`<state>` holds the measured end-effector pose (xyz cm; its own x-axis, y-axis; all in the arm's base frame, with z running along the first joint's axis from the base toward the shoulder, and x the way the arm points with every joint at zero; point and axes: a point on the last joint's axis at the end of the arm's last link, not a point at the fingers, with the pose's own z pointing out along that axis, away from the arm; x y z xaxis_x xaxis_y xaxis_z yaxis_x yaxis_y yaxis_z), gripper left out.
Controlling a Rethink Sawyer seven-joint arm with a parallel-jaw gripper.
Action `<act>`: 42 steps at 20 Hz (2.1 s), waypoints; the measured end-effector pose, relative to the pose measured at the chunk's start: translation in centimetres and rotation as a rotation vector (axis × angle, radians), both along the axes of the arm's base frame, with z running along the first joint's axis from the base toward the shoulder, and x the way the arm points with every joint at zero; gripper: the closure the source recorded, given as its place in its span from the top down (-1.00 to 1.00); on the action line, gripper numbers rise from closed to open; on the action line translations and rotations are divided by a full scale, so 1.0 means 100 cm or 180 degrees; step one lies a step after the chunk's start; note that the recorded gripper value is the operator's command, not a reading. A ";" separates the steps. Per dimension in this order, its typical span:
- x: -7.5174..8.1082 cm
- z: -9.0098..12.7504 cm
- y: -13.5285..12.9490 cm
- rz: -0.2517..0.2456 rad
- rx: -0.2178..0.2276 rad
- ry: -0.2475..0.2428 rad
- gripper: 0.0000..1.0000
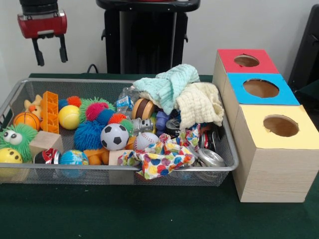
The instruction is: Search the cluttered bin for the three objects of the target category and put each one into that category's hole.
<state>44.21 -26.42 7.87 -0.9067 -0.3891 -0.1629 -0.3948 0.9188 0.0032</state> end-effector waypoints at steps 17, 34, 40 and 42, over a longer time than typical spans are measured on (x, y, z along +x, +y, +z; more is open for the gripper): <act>0.008 -0.054 -0.011 0.0046 0.0003 0.0030 1.00; 0.037 -0.091 -0.040 -0.0123 0.0025 -0.0077 1.00; 0.043 -0.100 -0.046 -0.0115 -0.0010 -0.0104 1.00; 0.044 -0.102 -0.046 -0.0103 -0.0015 -0.0106 1.00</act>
